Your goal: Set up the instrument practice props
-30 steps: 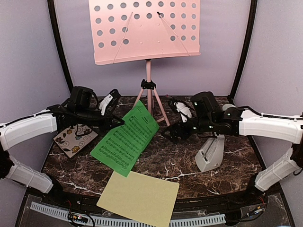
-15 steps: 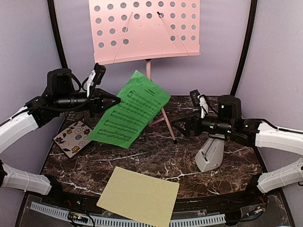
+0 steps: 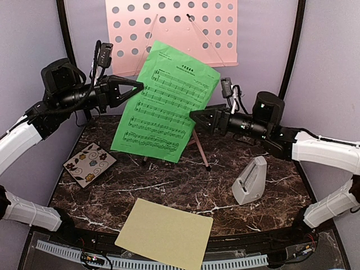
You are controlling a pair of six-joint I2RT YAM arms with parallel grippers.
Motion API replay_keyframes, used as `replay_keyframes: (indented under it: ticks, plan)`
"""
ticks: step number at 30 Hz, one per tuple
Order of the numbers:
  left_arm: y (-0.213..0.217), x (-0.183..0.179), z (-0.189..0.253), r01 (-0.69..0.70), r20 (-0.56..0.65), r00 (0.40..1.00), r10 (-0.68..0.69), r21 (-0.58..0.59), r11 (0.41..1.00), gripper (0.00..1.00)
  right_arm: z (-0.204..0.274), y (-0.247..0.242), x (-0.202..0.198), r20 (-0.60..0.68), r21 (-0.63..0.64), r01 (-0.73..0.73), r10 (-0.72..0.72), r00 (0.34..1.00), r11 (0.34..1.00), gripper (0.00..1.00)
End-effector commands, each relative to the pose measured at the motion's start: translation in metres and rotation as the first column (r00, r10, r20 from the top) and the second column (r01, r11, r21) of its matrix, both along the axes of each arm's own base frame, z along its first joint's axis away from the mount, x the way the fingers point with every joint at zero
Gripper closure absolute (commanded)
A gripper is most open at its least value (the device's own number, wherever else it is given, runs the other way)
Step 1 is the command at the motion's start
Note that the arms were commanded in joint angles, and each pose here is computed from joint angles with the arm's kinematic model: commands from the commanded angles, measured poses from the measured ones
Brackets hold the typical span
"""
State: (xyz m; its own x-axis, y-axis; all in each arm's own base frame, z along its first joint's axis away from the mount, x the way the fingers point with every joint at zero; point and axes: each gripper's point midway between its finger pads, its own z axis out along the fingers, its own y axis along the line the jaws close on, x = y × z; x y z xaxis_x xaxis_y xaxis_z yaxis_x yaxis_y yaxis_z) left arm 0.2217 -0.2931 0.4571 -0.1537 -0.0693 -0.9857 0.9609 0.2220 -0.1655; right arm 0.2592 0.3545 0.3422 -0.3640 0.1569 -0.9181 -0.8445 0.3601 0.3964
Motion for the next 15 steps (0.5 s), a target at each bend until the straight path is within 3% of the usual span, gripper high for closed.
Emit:
replay_keyframes:
  ticks: [1, 3, 8, 9, 12, 15]
  plan:
    - [0.002, -0.013, 0.038, 0.052, 0.047, 0.998, -0.047, -0.1, 0.994, 1.0, 0.075, 0.011, -0.006, 0.117, 0.166, -0.099, 0.08, 0.99, 0.981, 0.09]
    - [0.003, -0.011, 0.041, 0.03, 0.052, 0.998, -0.025, -0.108, 0.994, 1.0, 0.101, 0.016, -0.011, 0.148, 0.197, -0.151, 0.123, 0.981, 0.969, 0.23]
    - [0.015, 0.014, 0.045, -0.141, 0.032, 0.989, 0.146, -0.138, 0.98, 1.0, 0.125, 0.009, -0.006, 0.15, 0.198, -0.099, 0.07, 0.986, 0.975, 0.94]
    - [0.018, 0.016, 0.047, -0.166, 0.031, 0.985, 0.172, -0.147, 0.975, 1.0, 0.128, 0.006, -0.005, 0.15, 0.188, -0.077, 0.049, 0.987, 0.979, 1.0]
    - [0.027, 0.028, 0.049, -0.258, 0.022, 0.964, 0.265, -0.157, 0.953, 0.99, 0.142, 0.0, -0.004, 0.165, 0.164, -0.039, 0.011, 0.986, 0.986, 1.0]
    - [0.036, 0.043, 0.05, -0.356, 0.008, 0.933, 0.361, -0.143, 0.923, 0.78, 0.156, -0.007, 0.004, 0.194, 0.111, 0.033, -0.054, 0.979, 0.993, 1.0]
